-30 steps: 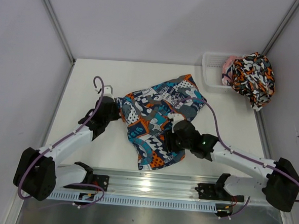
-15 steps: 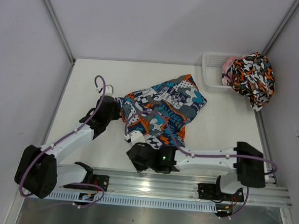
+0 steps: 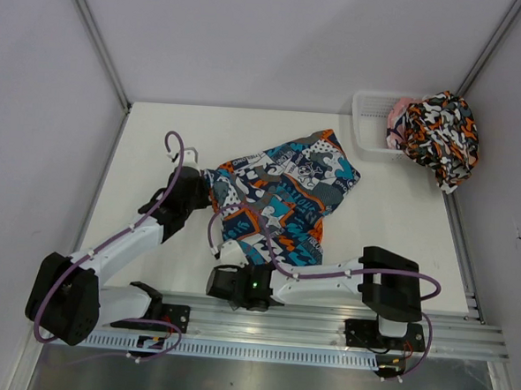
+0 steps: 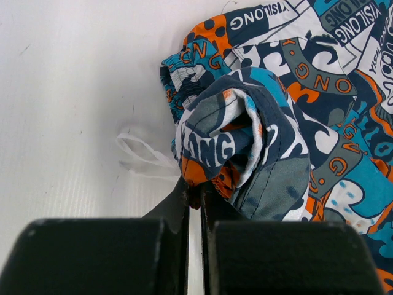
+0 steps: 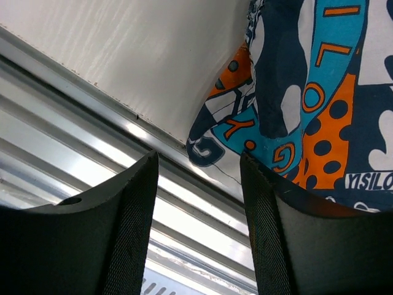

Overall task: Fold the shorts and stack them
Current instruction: Flatten the shorts out

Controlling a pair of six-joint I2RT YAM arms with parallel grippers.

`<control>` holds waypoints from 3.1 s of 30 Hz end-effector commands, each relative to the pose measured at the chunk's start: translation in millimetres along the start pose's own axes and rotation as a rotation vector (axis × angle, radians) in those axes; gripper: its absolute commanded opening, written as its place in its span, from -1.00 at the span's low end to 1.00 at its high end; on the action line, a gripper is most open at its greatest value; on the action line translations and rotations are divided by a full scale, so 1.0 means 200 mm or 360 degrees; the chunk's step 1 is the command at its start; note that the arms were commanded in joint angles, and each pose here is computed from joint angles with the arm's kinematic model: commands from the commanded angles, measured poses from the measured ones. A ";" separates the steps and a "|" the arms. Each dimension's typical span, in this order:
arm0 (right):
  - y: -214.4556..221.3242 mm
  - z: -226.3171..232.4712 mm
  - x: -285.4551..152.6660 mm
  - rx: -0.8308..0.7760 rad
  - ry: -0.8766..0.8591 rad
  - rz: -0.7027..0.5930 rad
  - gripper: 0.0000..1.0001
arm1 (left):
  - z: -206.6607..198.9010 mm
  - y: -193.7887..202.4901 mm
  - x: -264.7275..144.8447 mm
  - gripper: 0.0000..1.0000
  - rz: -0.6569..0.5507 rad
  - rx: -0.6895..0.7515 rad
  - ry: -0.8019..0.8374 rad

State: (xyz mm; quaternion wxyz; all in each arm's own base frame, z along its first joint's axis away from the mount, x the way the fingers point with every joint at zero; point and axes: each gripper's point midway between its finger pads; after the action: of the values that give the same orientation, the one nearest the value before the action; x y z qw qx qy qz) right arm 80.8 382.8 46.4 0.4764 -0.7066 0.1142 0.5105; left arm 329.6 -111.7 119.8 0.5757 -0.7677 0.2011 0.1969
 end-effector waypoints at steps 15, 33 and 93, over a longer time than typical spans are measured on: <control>0.00 -0.10 0.11 0.0078 0.0168 -0.0035 -1.00 | -0.04 -0.14 -0.01 -1.00 -0.0130 -0.0028 0.0039; -0.33 -0.69 -0.94 0.0074 -0.0248 -0.0612 -1.00 | -0.27 -0.67 -0.32 -1.00 -0.0340 0.0028 0.0236; -1.01 -0.50 -2.08 -0.0288 -0.0985 -0.1335 -1.00 | -0.08 -1.60 -2.12 -1.00 -0.1414 0.0204 0.0355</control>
State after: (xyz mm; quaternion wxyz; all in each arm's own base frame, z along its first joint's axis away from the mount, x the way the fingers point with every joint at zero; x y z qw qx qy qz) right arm 65.5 281.0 490.4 0.5563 -0.5386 -0.3688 0.5142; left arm 87.5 6.9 618.9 0.5965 -0.7691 -0.0921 -0.2101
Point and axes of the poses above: each gripper's point midway between its finger pads, its own x axis out along the fingers, its own z axis along the line the jaws close on, y = z × x, and after that the axes turned 1 degree about -x, right-handed
